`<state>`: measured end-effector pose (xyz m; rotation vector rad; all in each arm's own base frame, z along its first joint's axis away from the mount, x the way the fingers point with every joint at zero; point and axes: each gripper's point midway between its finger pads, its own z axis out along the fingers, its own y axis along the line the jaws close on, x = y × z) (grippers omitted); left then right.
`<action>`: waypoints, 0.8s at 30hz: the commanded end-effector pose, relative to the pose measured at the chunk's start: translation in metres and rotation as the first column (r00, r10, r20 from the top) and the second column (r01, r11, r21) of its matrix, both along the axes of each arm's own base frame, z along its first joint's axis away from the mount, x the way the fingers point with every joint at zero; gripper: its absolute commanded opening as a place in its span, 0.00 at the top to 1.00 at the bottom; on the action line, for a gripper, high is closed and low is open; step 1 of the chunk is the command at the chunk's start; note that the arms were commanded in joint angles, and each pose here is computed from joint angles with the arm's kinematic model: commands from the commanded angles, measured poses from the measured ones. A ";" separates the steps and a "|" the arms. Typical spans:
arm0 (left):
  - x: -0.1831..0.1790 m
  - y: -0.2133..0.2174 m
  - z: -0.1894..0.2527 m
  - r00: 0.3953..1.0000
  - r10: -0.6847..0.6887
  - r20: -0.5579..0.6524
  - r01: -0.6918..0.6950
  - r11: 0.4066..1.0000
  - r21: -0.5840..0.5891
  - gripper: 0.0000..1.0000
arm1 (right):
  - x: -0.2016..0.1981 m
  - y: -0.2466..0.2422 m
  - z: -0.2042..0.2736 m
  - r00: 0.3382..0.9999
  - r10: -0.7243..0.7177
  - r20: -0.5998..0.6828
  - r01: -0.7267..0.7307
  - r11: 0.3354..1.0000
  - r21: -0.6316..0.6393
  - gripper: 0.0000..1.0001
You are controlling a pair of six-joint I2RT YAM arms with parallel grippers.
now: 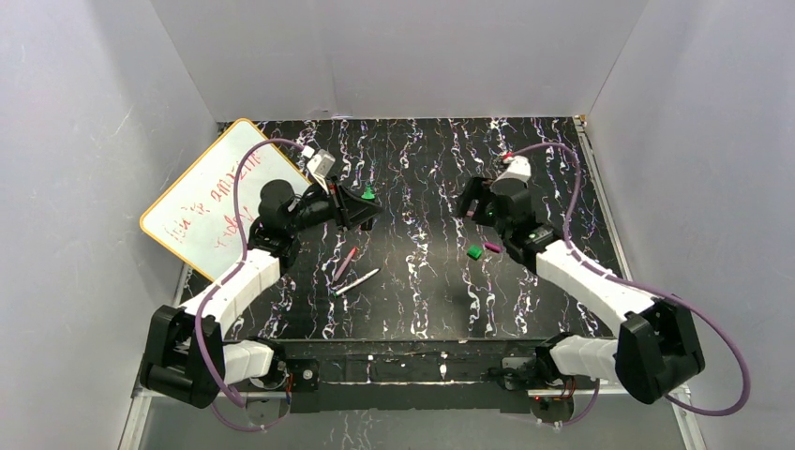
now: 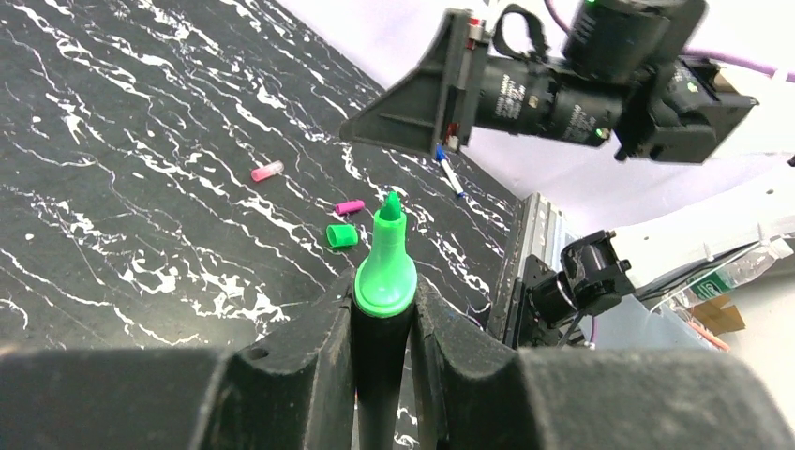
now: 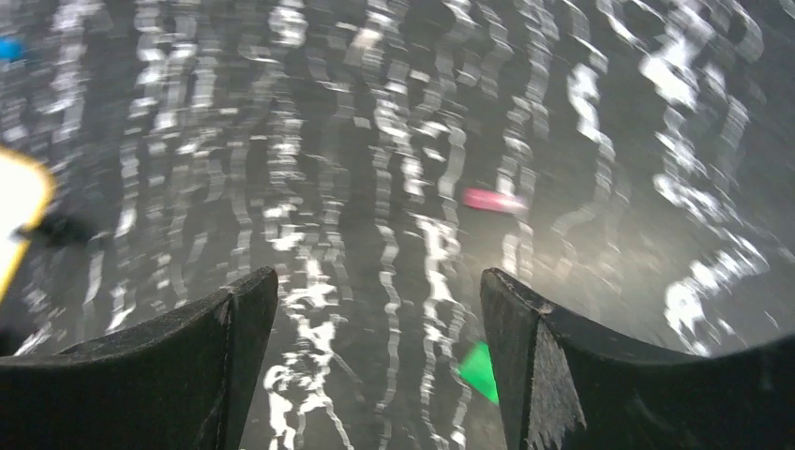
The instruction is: Insert the pens into the pen caps
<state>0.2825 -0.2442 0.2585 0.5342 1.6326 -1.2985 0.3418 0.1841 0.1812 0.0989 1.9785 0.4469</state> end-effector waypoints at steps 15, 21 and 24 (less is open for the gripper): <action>0.008 0.004 0.008 0.998 0.030 0.053 -0.034 0.997 0.072 1.00 | -0.018 -0.047 -0.058 0.236 -0.612 -0.755 0.888 0.451 -0.088 0.45; 0.008 0.004 0.004 0.998 0.034 0.061 -0.042 0.991 0.126 1.00 | -0.028 -0.012 -0.099 0.168 -0.388 -0.906 0.910 0.415 -0.008 0.46; 0.004 0.001 -0.001 0.998 0.024 0.062 -0.035 0.985 0.168 1.00 | -0.021 -0.022 -0.092 0.195 -0.437 -0.878 0.923 0.383 0.015 0.32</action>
